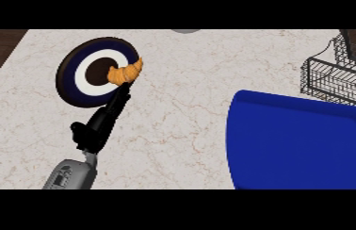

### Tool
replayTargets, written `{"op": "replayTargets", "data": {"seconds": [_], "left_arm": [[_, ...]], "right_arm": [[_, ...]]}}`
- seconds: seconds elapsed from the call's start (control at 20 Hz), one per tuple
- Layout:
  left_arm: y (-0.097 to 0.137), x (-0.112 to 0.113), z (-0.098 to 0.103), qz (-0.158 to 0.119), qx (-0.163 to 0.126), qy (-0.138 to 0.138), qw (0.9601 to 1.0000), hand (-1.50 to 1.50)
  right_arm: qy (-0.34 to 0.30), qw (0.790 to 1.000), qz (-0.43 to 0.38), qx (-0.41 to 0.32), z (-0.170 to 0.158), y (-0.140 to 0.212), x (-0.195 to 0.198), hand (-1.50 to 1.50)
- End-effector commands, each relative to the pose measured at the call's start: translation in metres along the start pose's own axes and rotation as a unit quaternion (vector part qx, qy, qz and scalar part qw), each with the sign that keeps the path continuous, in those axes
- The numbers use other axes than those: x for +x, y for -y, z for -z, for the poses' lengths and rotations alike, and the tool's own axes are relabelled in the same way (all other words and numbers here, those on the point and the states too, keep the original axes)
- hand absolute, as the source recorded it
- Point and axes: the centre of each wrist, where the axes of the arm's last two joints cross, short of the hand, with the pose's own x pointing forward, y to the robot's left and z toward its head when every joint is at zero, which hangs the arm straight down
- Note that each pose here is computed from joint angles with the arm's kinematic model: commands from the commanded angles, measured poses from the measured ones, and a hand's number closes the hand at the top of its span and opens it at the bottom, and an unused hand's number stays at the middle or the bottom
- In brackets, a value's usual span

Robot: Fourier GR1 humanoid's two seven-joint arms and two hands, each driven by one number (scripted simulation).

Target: Pick the lemon from the tray and place it in the tiered basket

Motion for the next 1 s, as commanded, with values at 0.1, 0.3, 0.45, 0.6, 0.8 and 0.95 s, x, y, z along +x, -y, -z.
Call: {"op": "replayTargets", "data": {"seconds": [0.1, 0.3, 0.45, 0.6, 0.8, 0.95], "left_arm": [[-0.006, -0.008, 0.003, -0.001, 0.012, -0.002, 0.9999, 0.00], [0.010, 0.006, 0.004, -0.003, 0.009, -0.011, 0.9999, 0.00], [0.004, 0.008, 0.003, -0.002, 0.000, 0.000, 1.0000, 0.00], [-0.018, -0.006, -0.009, -0.002, 0.015, -0.005, 0.9999, 0.00], [-0.011, -0.001, -0.002, 0.000, 0.022, -0.009, 0.9997, 0.00], [-0.023, -0.006, 0.001, 0.007, 0.023, -0.002, 0.9997, 0.00]], "right_arm": [[0.007, 0.999, -0.005, 0.031, 0.037, -0.053, 0.008, 1.50], [0.012, 0.999, 0.011, 0.033, 0.052, -0.064, 0.030, 1.50], [0.006, 0.997, 0.031, 0.064, 0.062, -0.091, 0.021, 1.50], [0.004, 0.995, 0.064, 0.083, 0.064, -0.104, 0.010, 1.50], [-0.030, 0.989, 0.095, 0.112, 0.073, -0.103, 0.037, 1.50], [-0.115, 0.968, 0.162, 0.156, 0.072, -0.101, 0.026, 1.50]]}}
